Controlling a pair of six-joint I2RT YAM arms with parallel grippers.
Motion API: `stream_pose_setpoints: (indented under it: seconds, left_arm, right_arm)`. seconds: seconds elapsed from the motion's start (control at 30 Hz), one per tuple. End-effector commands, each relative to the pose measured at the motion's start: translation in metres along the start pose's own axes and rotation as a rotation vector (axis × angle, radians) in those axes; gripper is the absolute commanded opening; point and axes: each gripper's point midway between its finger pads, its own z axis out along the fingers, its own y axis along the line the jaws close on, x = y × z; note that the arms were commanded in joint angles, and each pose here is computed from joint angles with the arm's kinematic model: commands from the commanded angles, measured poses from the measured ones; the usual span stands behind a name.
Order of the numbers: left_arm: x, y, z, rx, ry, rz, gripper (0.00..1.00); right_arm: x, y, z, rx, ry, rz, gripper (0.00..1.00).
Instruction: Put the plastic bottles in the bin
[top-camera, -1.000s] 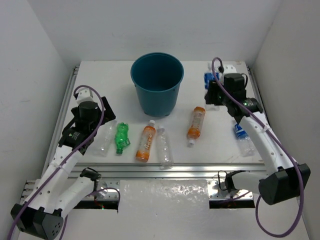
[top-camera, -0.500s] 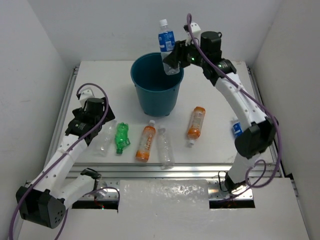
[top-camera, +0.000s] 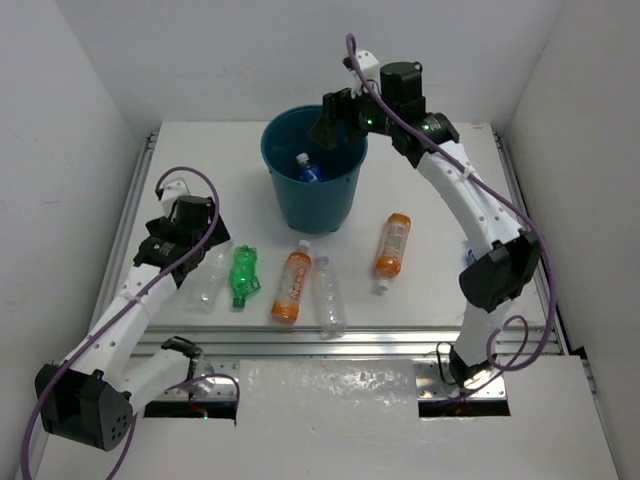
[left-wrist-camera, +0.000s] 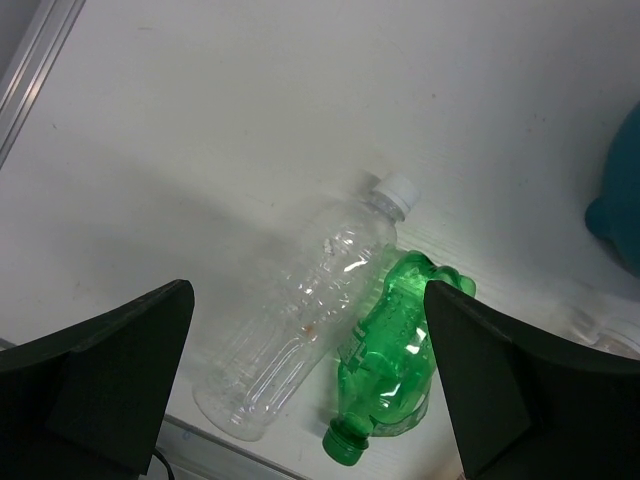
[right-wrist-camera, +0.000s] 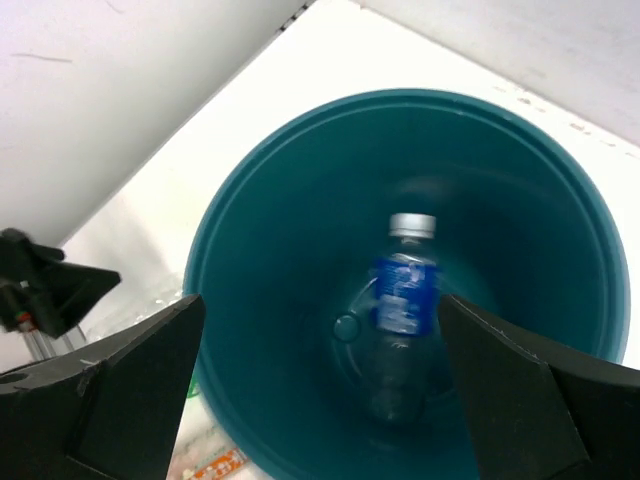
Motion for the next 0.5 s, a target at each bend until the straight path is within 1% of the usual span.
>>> stream_pose_setpoints:
  seconds: [0.0,0.03,0.07,0.1,0.17,0.2,0.23,0.27,0.3,0.37,0.4,0.43,0.47]
  left_arm:
    - [-0.02,-0.005,-0.005,0.021,-0.043,-0.036,0.98]
    - [-0.02,-0.006,-0.005,0.025,-0.045,-0.039,0.98]
    - [-0.02,-0.006,-0.005,0.026,-0.045,-0.039,0.98]
    - [-0.021,-0.006,-0.007,0.03,-0.05,-0.04,0.98]
    - [-0.023,-0.006,-0.008,0.036,-0.056,-0.044,0.98]
    - [-0.025,-0.008,-0.009,0.048,-0.065,-0.048,0.98]
    - [-0.025,-0.009,-0.01,0.055,-0.066,-0.047,0.98]
    - [-0.026,-0.011,-0.011,0.07,-0.068,-0.046,0.98]
    - [-0.026,-0.011,-0.01,0.074,-0.069,-0.046,0.98]
    - [-0.027,-0.013,-0.011,0.088,-0.067,-0.044,0.98]
    - [-0.027,-0.014,-0.012,0.091,-0.067,-0.042,0.98]
    - [-0.027,-0.015,-0.012,0.097,-0.068,-0.043,0.98]
    - [-0.028,-0.015,-0.013,0.103,-0.07,-0.043,0.98]
  right_arm:
    - [-0.043,0.008,-0.05,0.08,-0.107,-0.052,0.99]
    - [-0.034,0.002,-0.059,0.133,-0.077,-0.027,0.99]
    - [-0.04,-0.01,-0.085,0.268,-0.109,0.01,0.99]
    - [-0.008,-0.021,-0.088,0.332,-0.048,0.054,0.99]
    - [0.012,-0.034,-0.111,0.45,-0.068,0.114,0.99]
    - [0.04,-0.047,-0.135,0.563,-0.061,0.135,0.99]
    - [0.047,-0.051,-0.146,0.612,-0.091,0.167,0.99]
    - [0.061,-0.057,-0.155,0.66,-0.091,0.186,0.99]
    - [0.085,-0.064,-0.172,0.732,-0.081,0.199,0.99]
    - [0.108,-0.067,-0.179,0.766,-0.069,0.241,0.99]
    - [0.133,-0.07,-0.18,0.777,-0.026,0.255,0.99]
    - [0.144,-0.07,-0.176,0.771,-0.006,0.272,0.99]
    - [0.167,-0.074,-0.171,0.776,0.051,0.283,0.99]
